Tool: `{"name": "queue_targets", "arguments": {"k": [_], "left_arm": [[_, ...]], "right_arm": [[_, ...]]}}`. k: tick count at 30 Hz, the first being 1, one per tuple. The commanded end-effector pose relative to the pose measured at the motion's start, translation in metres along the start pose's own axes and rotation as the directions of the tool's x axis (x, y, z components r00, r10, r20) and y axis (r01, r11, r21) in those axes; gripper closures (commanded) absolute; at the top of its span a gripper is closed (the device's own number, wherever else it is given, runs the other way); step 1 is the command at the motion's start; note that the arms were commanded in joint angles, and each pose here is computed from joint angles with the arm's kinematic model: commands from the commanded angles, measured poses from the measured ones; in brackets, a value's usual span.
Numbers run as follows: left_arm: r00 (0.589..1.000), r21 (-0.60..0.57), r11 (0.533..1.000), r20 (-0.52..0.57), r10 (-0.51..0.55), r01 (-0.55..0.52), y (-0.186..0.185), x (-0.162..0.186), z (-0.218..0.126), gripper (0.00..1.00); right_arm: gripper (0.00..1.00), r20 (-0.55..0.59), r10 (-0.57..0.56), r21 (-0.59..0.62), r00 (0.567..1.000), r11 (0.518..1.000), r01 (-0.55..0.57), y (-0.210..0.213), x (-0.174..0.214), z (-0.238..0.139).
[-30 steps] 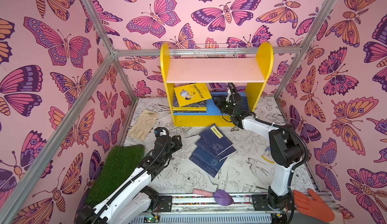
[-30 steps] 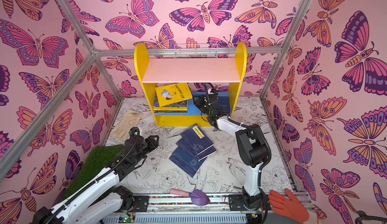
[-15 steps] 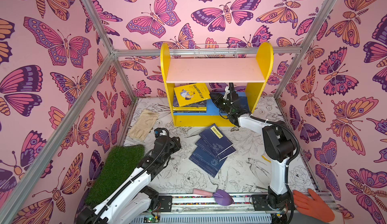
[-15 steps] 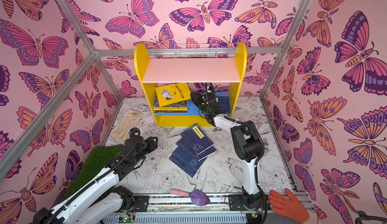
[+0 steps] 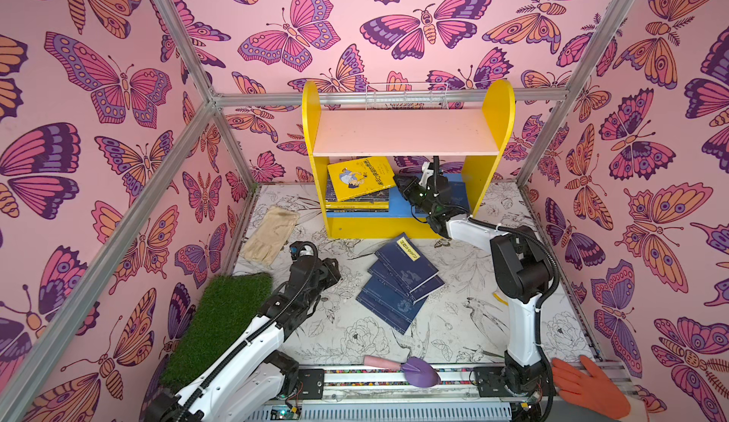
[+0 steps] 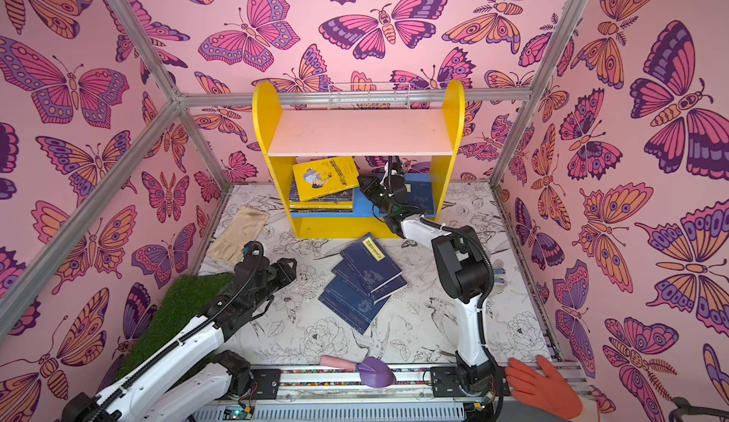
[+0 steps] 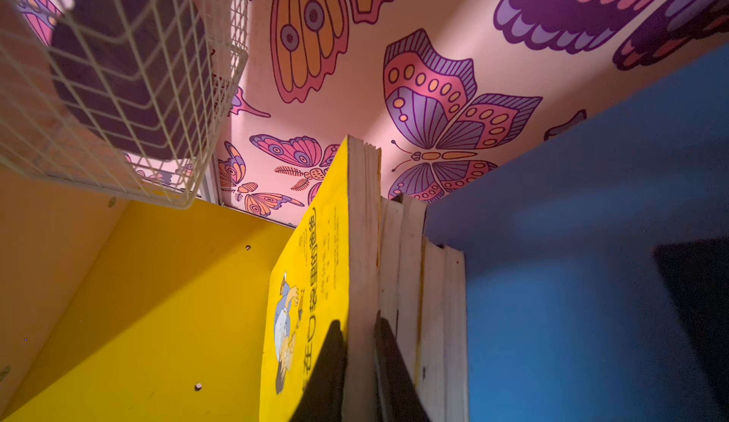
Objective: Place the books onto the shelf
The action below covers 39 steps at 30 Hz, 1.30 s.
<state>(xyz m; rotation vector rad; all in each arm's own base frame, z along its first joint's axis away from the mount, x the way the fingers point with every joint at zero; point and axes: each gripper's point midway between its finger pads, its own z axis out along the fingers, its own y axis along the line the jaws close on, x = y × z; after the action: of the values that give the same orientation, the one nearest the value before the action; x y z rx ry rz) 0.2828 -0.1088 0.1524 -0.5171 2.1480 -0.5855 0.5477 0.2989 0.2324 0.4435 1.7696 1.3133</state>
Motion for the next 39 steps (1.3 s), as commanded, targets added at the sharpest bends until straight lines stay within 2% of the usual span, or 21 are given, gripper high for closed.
{"name": "queue_targets", "arguments": {"k": [1,11,20,29,33,39], "left_arm": [[1.0,0.005,1.0,-0.007,0.011,-0.011,-0.004,-0.003,-0.001,0.47],[1.0,0.011,1.0,-0.006,0.008,-0.008,-0.004,-0.003,-0.002,0.47],[1.0,0.017,1.0,-0.002,0.006,-0.006,-0.003,-0.002,-0.004,0.47],[1.0,0.018,1.0,-0.007,0.009,-0.009,-0.004,-0.001,-0.003,0.47],[1.0,0.019,1.0,-0.007,0.008,-0.008,-0.003,-0.001,-0.003,0.46],[1.0,0.025,1.0,-0.005,0.004,-0.004,-0.004,-0.001,-0.003,0.46]], "right_arm": [[0.95,0.011,-0.024,-0.049,1.0,0.998,0.025,0.03,0.006,-0.013],[0.96,0.038,-0.033,-0.001,0.999,0.999,0.033,0.032,0.036,-0.027],[1.0,0.198,0.046,0.056,0.979,0.997,-0.058,0.02,0.009,-0.036],[1.0,0.281,0.164,0.062,0.945,0.98,-0.189,0.013,0.007,-0.046],[1.0,0.3,0.133,0.078,0.945,0.984,-0.163,0.021,0.008,-0.049],[1.0,0.31,0.151,0.108,0.939,0.975,-0.193,0.022,0.018,-0.046]]}}
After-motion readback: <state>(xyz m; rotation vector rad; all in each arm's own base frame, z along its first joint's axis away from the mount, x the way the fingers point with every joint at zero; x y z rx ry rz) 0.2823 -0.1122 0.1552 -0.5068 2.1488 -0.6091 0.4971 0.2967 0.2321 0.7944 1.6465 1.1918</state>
